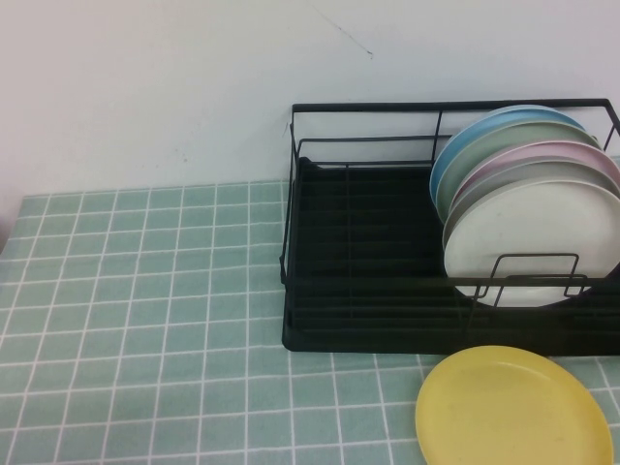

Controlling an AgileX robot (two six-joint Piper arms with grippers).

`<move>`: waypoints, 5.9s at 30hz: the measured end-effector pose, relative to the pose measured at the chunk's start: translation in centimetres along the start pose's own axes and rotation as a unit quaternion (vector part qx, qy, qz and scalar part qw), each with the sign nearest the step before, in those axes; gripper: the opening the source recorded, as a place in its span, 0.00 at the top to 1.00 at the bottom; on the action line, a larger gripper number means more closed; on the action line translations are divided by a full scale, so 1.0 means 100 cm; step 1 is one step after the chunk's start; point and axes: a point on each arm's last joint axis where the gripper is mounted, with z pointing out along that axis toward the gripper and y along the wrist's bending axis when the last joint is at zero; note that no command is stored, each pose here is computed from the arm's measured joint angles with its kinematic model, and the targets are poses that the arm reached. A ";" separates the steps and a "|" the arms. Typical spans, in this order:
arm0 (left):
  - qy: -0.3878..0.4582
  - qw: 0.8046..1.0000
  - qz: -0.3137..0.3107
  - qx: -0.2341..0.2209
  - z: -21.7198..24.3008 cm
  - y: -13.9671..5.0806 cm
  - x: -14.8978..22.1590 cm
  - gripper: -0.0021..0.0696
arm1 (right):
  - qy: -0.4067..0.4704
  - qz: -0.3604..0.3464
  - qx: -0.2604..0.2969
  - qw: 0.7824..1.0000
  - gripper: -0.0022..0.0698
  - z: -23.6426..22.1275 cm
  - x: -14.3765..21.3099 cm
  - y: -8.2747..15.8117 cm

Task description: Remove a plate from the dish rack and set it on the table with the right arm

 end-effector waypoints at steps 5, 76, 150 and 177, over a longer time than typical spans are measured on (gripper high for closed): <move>0.000 1.000 0.000 0.000 0.000 0.000 0.000 0.98 | -0.055 -0.038 -0.003 0.998 0.96 -0.045 0.017 0.018; 0.000 1.000 0.000 0.000 0.000 0.000 0.000 0.98 | -0.401 -0.092 0.147 0.900 0.97 -0.011 0.159 0.005; 0.000 1.000 0.000 0.000 0.000 0.000 0.000 0.98 | -0.399 -0.094 0.148 0.900 0.97 -0.011 0.160 0.005; 0.000 1.000 -0.001 0.000 0.000 0.000 0.000 0.98 | -0.399 -0.094 0.148 0.900 0.97 -0.011 0.160 0.005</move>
